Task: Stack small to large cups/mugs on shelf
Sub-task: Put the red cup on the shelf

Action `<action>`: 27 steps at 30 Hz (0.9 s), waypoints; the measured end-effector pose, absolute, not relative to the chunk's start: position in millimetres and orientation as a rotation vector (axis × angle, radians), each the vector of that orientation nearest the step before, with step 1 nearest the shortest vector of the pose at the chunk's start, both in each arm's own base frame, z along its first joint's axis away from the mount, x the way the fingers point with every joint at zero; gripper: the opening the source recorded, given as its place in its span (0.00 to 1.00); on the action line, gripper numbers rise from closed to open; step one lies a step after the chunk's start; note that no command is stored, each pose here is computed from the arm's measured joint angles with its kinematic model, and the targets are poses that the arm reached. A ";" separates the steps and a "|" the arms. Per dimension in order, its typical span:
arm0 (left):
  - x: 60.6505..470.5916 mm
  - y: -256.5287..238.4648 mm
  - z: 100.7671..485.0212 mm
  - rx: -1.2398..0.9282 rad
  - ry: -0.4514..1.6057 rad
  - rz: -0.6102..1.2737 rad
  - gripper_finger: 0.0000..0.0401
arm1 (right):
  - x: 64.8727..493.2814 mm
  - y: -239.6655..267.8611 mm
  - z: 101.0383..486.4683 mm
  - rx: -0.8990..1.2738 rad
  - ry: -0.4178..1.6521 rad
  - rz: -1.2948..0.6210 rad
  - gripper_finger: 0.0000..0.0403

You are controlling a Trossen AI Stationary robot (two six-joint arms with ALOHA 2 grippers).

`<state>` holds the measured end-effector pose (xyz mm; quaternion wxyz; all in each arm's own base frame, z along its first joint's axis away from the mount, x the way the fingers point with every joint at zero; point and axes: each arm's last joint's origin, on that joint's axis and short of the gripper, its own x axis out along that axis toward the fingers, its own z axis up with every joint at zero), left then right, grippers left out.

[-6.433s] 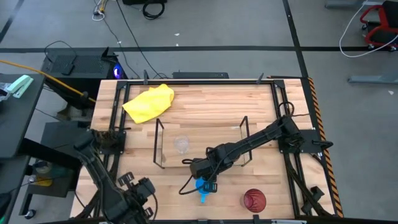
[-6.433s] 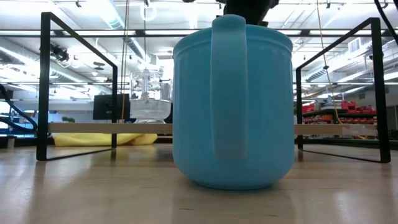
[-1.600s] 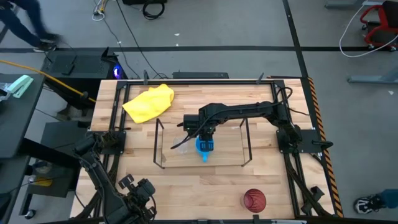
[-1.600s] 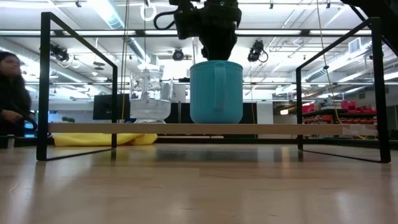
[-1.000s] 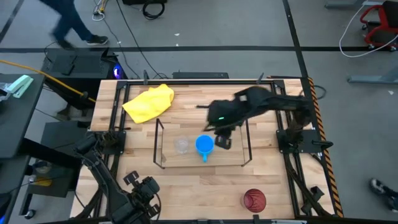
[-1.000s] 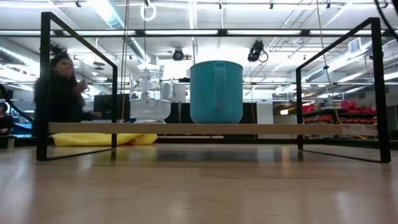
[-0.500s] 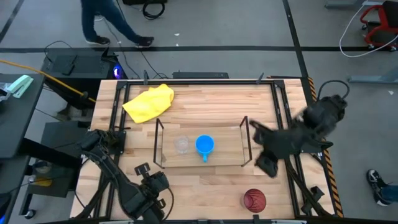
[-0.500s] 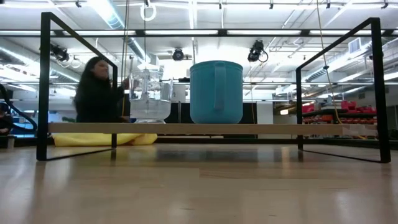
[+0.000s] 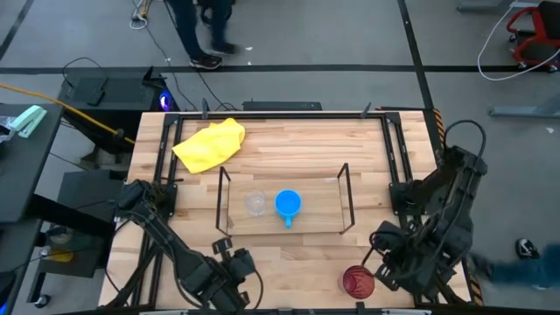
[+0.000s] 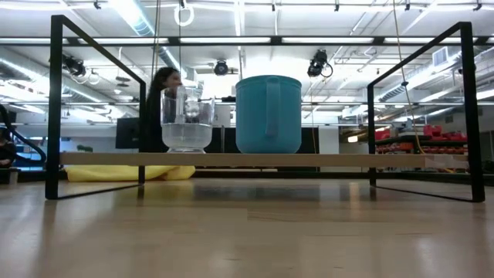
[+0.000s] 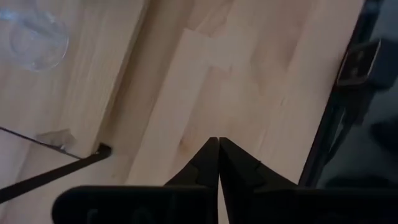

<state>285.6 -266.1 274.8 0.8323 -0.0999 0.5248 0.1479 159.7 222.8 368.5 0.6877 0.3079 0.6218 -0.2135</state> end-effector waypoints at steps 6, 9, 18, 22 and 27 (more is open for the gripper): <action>295.0 -258.9 275.3 -0.359 1.077 0.400 0.05 | 160.5 229.8 333.1 0.566 1.422 -0.447 0.25; 297.6 -258.2 275.7 -0.415 1.059 0.421 0.04 | 164.8 234.1 318.7 0.507 1.392 -0.371 0.26; 298.8 -261.4 276.0 -0.479 1.075 0.399 0.05 | 171.2 236.0 309.8 0.491 1.349 -0.328 0.35; 298.0 -262.7 275.8 -0.478 1.076 0.395 0.05 | 174.1 239.4 310.1 0.519 1.323 -0.300 0.38; 298.0 -265.7 272.0 -0.471 1.085 0.392 0.04 | 179.4 242.3 295.9 0.527 1.301 -0.278 0.39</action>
